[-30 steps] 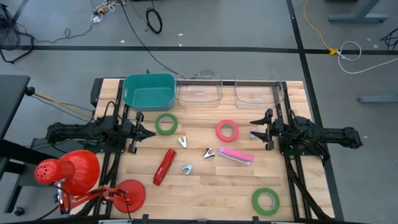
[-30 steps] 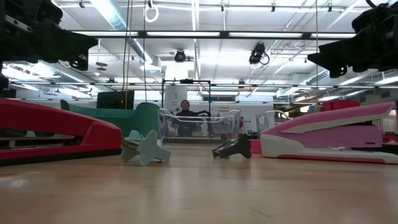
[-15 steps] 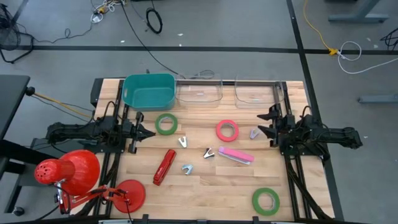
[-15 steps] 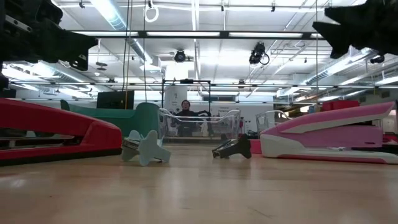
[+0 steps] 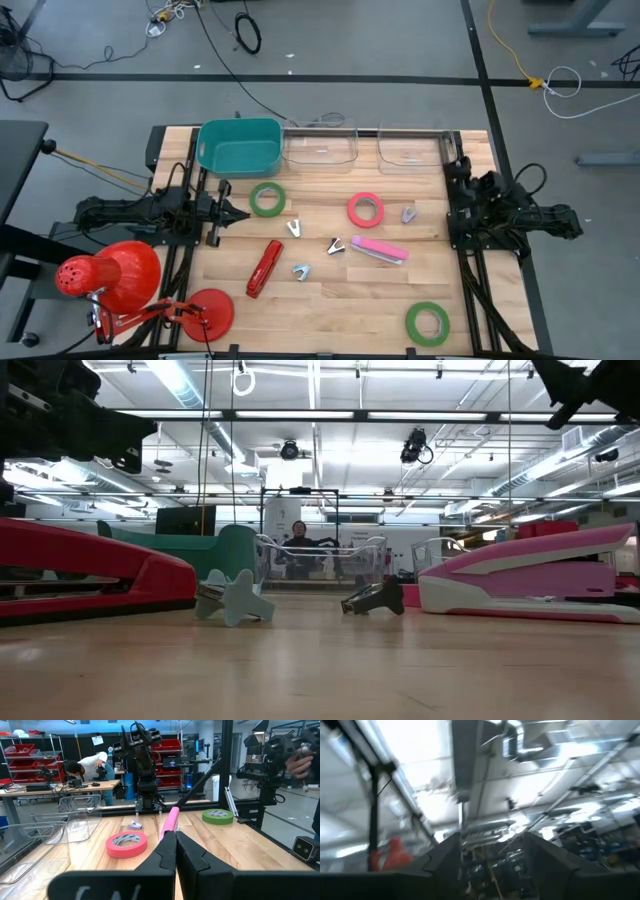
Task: Pick and place Stapler, Stapler remover, tape
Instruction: Put the pink tape into the right transparent bin
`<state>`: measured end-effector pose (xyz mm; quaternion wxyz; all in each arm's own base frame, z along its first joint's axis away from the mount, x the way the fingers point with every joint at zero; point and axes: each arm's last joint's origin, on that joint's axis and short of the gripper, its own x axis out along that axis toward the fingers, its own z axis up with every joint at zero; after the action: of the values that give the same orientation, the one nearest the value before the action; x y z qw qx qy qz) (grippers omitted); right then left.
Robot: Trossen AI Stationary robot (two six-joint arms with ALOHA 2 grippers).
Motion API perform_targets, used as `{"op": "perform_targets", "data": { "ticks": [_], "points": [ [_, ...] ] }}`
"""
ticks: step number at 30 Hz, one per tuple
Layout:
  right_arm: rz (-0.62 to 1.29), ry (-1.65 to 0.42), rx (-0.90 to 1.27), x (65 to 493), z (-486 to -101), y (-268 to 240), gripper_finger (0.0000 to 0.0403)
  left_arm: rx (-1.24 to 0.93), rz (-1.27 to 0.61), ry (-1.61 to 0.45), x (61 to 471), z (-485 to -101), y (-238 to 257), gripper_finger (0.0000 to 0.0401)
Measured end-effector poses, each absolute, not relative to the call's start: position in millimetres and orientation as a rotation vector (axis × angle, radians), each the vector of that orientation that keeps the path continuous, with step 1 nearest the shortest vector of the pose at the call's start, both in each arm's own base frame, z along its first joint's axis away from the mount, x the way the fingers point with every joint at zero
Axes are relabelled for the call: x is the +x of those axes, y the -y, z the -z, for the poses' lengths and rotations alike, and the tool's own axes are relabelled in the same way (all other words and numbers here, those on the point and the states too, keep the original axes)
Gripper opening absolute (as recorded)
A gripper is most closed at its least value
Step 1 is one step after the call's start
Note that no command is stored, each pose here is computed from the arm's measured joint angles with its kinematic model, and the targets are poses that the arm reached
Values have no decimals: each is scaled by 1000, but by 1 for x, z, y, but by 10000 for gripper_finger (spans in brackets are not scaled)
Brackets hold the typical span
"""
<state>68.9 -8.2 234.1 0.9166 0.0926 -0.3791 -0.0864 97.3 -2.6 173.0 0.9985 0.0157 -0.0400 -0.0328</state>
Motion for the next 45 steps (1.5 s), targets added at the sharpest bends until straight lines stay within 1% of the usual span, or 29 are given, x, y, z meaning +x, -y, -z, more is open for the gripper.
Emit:
{"op": "perform_targets", "data": {
  "ticks": [5, 7, 19, 26, 32, 45],
  "points": [
    [247, 829, 360, 66, -235, 12, 214, 31, 66, 80, 97, -173, 3, 3],
    [277, 835, 394, 66, -235, 13, 214, 31, 66, 80, 97, -173, 3, 3],
    [437, 821, 396, 66, -233, 17, 214, 31, 66, 80, 97, -173, 3, 3],
    [435, 817, 398, 66, -232, 16, 214, 31, 66, 80, 97, -173, 3, 3],
    [395, 837, 460, 66, -233, 16, 214, 31, 66, 80, 97, -173, 3, 3],
    [313, 855, 499, 66, -234, 15, 214, 31, 66, 80, 97, -173, 3, 3]
  ]
}}
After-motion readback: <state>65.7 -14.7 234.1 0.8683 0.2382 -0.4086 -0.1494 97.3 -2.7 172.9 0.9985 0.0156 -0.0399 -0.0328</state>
